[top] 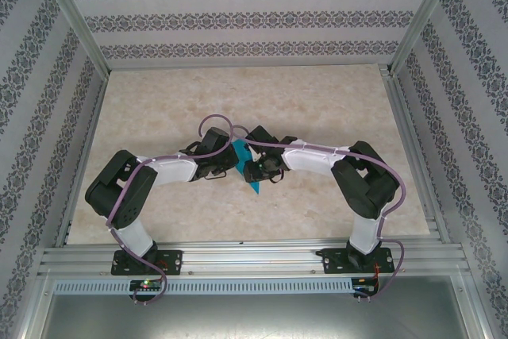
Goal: Fold a paper plane with a square sheet of paper (pick it up from the middle)
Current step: Move the paper plane to the top-center of the table.
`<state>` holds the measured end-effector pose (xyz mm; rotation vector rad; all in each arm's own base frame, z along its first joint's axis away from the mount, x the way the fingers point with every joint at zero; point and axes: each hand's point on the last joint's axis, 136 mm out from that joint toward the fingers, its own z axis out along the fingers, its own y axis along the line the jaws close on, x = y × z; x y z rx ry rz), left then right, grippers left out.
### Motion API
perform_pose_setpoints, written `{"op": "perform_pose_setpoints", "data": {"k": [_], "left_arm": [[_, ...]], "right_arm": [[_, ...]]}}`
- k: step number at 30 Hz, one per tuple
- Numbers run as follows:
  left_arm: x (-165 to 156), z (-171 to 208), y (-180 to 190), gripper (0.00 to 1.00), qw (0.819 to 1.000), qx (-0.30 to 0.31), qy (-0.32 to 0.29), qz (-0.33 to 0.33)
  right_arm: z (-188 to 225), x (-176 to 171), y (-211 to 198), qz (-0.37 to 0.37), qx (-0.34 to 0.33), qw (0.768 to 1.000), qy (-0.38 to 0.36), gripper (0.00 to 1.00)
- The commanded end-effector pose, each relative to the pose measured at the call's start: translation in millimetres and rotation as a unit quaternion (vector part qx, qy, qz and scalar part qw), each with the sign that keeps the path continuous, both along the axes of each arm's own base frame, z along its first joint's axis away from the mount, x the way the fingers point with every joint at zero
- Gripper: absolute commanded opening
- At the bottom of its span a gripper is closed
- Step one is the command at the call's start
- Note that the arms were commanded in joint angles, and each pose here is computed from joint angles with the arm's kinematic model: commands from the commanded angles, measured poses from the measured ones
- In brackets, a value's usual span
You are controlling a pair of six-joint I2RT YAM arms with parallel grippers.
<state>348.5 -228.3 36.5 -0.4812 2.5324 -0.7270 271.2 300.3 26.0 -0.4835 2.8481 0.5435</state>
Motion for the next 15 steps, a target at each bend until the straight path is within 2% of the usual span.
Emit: {"op": "perform_pose_setpoints", "data": {"k": [1, 15], "left_arm": [[4.9, 0.5, 7.4, 0.04, 1.000, 0.007, 0.002, 0.015], [4.8, 1.8, 7.9, 0.04, 1.000, 0.006, 0.002, 0.015]], "right_arm": [[2.9, -8.2, 2.2, 0.023, 0.001, 1.000, -0.003, 0.30], [5.3, -3.9, 5.5, 0.029, -0.003, 0.999, -0.024, 0.30]]}}
